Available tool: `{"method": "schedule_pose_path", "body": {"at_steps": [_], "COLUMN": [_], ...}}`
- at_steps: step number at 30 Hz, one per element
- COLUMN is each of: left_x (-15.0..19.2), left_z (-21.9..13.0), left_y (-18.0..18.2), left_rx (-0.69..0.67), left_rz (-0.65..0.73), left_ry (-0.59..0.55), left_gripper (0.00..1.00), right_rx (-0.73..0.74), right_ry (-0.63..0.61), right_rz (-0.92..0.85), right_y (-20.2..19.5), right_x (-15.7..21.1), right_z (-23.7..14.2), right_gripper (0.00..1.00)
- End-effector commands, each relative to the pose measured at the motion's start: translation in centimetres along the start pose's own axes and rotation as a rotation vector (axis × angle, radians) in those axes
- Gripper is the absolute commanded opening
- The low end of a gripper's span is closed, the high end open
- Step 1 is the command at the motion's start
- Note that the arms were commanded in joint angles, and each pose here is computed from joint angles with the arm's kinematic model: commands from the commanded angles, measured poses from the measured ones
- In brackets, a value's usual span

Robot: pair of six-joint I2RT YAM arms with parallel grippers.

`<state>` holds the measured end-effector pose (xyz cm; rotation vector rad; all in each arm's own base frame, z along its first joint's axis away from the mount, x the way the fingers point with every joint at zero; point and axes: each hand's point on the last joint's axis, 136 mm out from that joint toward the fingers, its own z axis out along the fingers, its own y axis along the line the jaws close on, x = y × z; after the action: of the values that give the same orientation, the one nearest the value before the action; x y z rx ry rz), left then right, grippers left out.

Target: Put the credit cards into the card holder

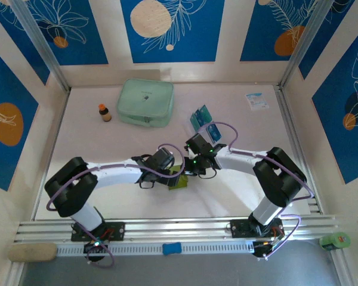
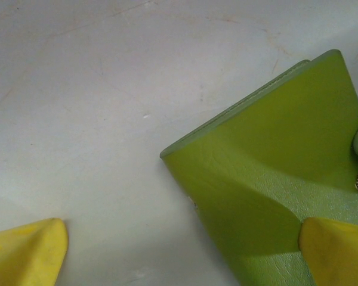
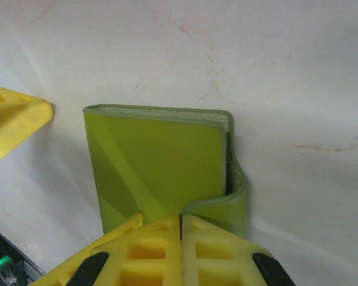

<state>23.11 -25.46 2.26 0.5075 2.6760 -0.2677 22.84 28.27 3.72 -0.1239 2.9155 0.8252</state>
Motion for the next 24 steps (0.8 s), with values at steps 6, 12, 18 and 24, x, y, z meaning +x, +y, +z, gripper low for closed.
{"method": "schedule_pose_path", "body": {"at_steps": [6,12,18,24], "left_x": [3.8,3.7,3.8,3.7], "left_z": [1.2,1.2,1.2,1.1], "left_y": [2.5,2.5,2.5,2.5], "left_rx": [-0.108,-0.108,-0.111,-0.110], "left_rz": [0.045,0.045,0.048,0.048], "left_ry": [0.112,0.110,0.113,0.111], "left_gripper": [1.00,1.00,1.00,1.00], "right_rx": [0.011,0.036,0.059,0.088], "right_ry": [0.065,0.086,0.103,0.114], "right_rz": [0.021,0.037,0.058,0.067], "right_y": [-0.9,-2.0,-3.1,-4.0], "right_x": [1.9,3.1,4.4,5.9], "right_z": [1.7,2.2,2.6,2.8], "right_gripper": [0.00,0.00,0.00,0.00]}}
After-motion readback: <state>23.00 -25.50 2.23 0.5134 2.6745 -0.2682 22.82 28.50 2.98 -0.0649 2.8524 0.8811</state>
